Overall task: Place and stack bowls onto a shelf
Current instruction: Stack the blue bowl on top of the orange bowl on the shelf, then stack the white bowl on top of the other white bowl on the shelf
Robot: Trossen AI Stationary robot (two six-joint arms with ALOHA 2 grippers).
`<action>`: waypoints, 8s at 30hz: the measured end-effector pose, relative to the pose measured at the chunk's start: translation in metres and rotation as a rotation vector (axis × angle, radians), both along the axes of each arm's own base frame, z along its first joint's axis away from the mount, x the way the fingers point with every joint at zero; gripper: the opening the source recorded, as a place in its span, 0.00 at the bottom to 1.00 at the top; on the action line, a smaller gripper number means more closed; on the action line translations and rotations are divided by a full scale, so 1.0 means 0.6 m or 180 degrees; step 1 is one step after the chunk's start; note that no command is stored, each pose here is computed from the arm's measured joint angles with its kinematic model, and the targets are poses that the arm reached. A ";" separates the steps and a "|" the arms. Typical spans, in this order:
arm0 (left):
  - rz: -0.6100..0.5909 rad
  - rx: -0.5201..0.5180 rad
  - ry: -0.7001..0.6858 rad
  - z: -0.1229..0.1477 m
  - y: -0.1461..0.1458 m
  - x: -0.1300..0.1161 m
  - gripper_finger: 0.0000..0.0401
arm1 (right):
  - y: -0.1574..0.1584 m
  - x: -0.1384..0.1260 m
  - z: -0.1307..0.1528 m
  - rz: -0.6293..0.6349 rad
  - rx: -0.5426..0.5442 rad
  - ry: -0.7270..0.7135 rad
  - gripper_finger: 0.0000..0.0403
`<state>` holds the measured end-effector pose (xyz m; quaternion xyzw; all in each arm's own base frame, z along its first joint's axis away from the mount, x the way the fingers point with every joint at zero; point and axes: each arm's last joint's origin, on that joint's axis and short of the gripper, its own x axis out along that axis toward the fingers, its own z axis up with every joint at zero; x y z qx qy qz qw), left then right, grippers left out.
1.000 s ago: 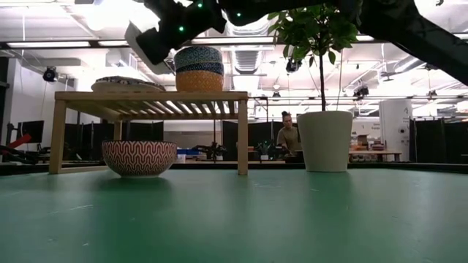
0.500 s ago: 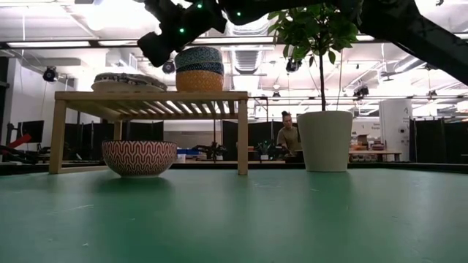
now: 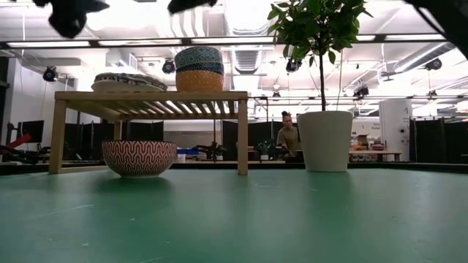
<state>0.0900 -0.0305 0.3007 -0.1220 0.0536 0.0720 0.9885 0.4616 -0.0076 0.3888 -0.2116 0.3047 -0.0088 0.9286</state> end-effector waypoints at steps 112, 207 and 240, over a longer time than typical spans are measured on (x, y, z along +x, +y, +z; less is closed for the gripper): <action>0.0283 0.1799 0.2631 0.185 0.197 0.273 0.01 | 0.134 -0.350 -0.203 0.0532 0.1389 -0.0892 0.14; -0.1153 0.1457 0.1914 0.032 -0.211 0.225 0.27 | 0.333 -0.337 -0.336 -0.3803 0.2415 0.3234 0.36; -0.1111 0.1482 0.1280 0.057 -0.223 0.244 0.42 | 0.288 -0.212 -0.127 0.0769 0.2174 0.0472 0.02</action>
